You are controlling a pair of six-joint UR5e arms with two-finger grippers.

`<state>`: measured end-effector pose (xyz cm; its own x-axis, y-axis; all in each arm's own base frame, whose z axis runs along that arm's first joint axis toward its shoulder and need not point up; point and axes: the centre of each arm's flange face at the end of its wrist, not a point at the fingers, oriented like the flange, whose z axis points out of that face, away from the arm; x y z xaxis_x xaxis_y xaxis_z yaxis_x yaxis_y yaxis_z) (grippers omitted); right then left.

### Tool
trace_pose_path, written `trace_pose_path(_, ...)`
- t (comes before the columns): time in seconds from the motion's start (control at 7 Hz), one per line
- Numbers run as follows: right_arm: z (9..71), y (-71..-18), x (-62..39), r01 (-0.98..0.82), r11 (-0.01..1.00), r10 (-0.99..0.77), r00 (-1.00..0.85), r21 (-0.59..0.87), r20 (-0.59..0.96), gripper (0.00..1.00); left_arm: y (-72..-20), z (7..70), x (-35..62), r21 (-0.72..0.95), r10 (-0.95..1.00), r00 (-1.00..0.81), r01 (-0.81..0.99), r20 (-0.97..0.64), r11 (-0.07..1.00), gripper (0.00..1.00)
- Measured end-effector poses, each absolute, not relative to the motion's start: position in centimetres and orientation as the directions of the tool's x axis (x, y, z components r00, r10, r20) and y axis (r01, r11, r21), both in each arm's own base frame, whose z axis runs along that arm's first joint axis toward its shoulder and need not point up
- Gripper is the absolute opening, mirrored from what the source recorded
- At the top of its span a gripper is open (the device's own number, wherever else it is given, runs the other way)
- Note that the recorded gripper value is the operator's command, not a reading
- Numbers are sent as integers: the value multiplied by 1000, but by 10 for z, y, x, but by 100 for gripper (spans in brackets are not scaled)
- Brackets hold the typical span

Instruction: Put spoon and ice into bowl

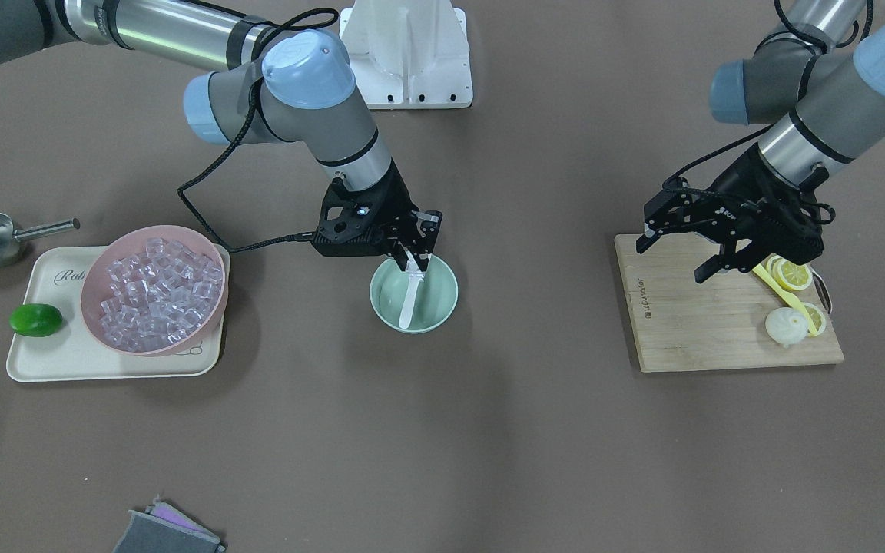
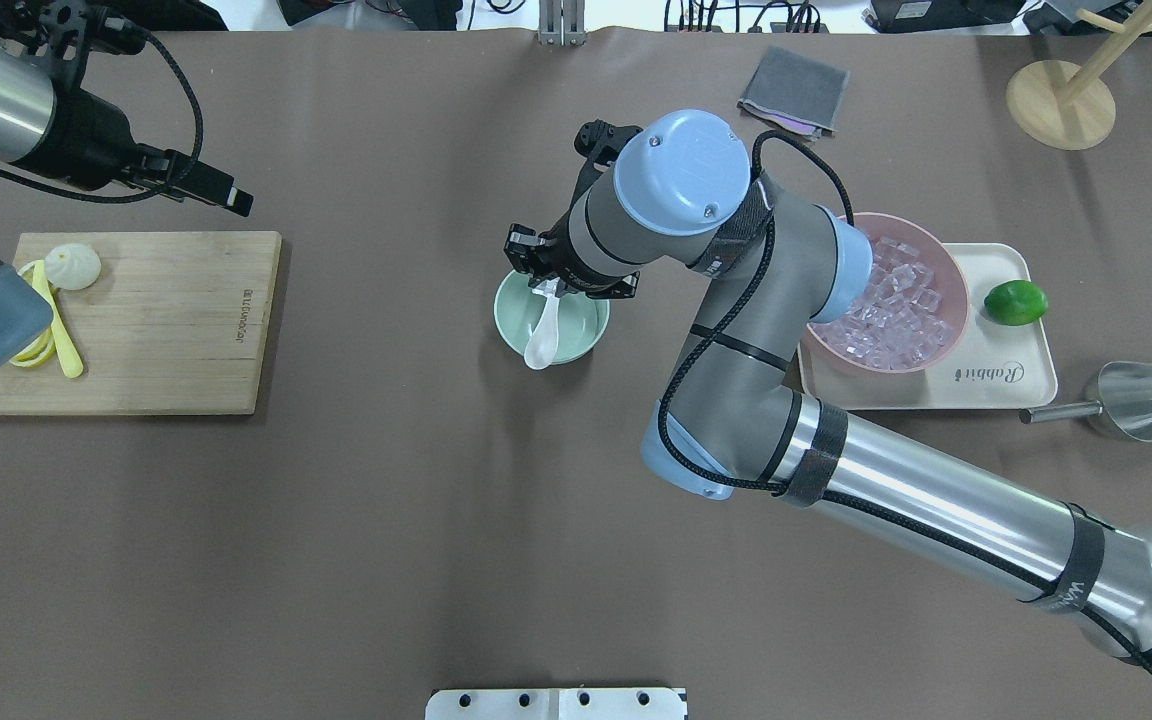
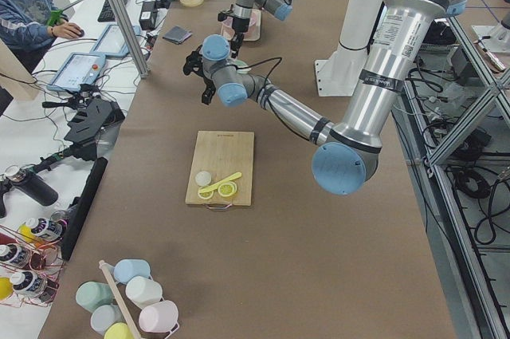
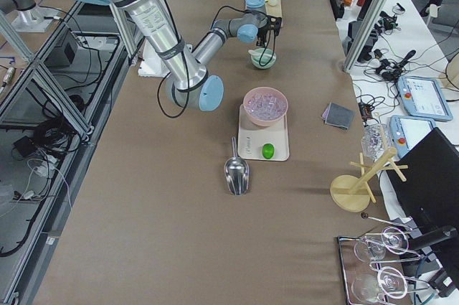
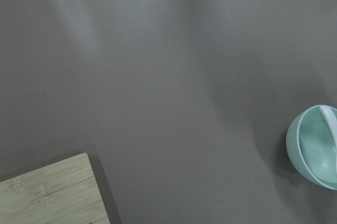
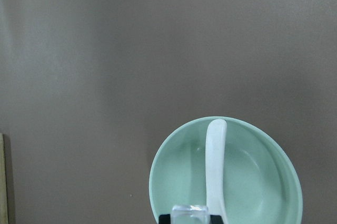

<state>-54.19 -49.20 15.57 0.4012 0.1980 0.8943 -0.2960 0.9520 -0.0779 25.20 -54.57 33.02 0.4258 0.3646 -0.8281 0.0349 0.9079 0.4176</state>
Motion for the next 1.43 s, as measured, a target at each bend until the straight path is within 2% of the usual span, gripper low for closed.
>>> trace_pose_path(0.71,166,-498,-538,-302,949,213,407,-89,888,0,-544,316,246,454,365,462,93,-808,886,96)
trace_pose_path(1.29,169,-477,-554,-276,955,218,408,-108,886,0,-542,301,242,481,377,469,121,-798,868,96)
trace_pose_path(1.43,168,-470,-556,-268,957,218,405,-112,888,13,-541,298,241,484,380,467,122,-798,867,96)
